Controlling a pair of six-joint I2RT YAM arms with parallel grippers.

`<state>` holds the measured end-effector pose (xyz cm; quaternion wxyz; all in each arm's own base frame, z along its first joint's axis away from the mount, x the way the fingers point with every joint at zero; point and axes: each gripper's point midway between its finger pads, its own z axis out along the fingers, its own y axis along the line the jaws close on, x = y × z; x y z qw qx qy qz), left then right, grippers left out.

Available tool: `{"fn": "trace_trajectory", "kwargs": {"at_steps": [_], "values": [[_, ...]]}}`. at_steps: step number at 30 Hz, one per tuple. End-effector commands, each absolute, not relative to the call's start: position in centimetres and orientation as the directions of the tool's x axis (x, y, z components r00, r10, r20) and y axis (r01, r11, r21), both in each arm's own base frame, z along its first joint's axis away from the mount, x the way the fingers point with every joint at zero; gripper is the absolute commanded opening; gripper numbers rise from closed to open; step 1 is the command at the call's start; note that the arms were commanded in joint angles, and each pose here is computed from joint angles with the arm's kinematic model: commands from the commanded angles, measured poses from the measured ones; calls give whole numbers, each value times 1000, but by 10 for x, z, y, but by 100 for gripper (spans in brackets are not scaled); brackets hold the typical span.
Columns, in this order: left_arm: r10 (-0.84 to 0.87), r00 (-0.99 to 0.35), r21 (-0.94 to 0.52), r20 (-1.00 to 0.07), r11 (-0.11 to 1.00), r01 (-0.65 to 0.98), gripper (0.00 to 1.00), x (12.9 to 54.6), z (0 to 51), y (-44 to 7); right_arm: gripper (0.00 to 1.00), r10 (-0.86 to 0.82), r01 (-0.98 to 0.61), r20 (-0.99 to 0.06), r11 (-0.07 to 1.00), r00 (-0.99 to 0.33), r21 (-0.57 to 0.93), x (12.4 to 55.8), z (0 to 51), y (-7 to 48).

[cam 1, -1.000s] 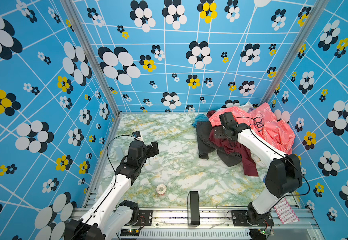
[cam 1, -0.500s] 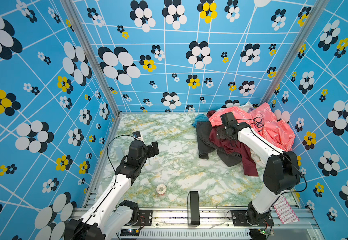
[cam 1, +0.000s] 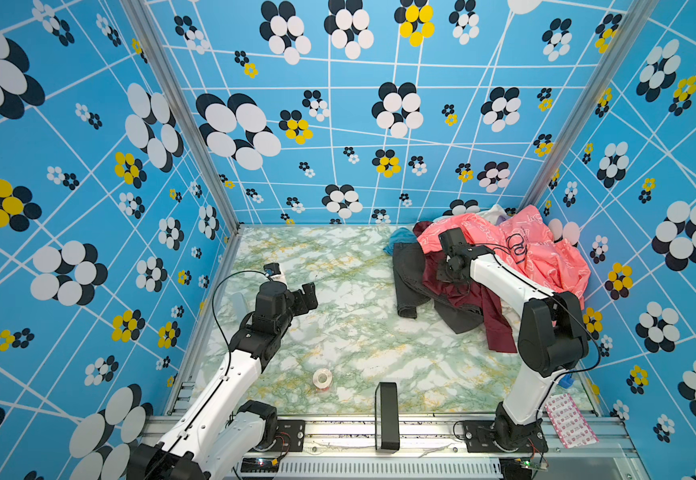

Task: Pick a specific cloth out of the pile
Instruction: 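Reach the right gripper into the pile and grasp the maroon shirt, then lift the maroon shirt upward out of the pile with the right gripper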

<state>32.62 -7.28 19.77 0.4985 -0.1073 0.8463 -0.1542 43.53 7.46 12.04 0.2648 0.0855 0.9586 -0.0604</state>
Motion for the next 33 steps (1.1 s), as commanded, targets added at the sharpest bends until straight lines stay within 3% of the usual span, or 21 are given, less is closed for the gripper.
{"fn": "trace_trajectory", "kwargs": {"at_steps": [1,8,18,25,33], "values": [[-346,-461,-385,-817,923,-11,95,326,210,-77,0,147,223,-572,973,-807,-65,427,153,66],[-349,-464,-392,-814,920,-5,95,327,209,-79,0,138,246,-707,968,-694,-53,416,224,51],[-364,-452,-411,-814,912,5,95,328,211,-81,0,160,268,-921,961,-356,63,391,355,31],[-368,-457,-417,-810,909,8,95,328,211,-83,0,162,263,-978,957,-129,124,370,422,18],[-367,-460,-416,-809,909,7,95,328,210,-84,0,148,283,-988,947,45,155,354,471,6]]}}
